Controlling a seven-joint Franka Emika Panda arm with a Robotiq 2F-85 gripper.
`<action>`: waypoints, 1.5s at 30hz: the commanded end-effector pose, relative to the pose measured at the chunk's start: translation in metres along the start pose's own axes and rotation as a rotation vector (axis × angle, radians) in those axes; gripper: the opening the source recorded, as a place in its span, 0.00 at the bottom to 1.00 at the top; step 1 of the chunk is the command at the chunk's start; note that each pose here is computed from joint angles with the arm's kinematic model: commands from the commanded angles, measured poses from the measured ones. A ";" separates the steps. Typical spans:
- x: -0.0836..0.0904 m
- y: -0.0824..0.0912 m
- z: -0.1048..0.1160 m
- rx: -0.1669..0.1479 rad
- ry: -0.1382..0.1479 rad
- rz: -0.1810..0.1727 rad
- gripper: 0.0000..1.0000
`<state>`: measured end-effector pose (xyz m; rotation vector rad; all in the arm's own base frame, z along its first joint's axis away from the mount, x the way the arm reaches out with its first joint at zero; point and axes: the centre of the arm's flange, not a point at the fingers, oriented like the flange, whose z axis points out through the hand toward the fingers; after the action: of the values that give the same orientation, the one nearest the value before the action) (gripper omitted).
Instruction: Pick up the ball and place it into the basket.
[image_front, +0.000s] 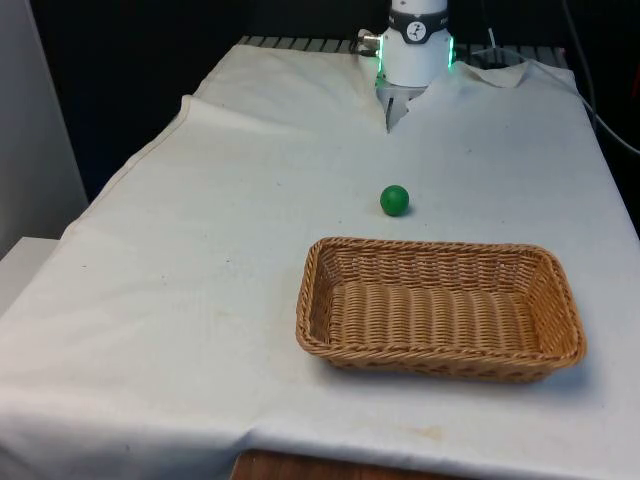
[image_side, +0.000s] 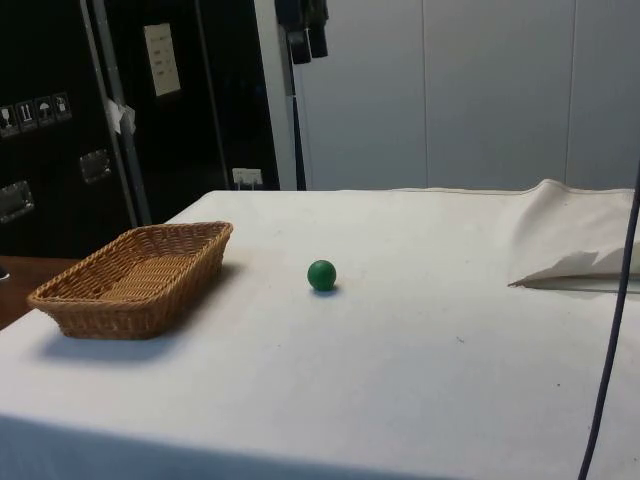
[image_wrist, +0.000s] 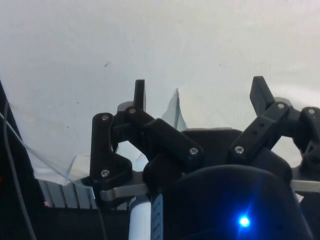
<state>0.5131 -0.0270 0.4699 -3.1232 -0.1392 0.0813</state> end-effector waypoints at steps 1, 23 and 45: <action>-0.003 0.002 0.002 -0.008 0.010 -0.005 1.00; -0.012 -0.002 0.039 -0.014 -0.013 0.002 1.00; -0.009 -0.026 0.098 -0.029 0.040 0.087 1.00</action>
<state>0.4963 -0.0026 0.3745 -3.1579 -0.0128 0.0355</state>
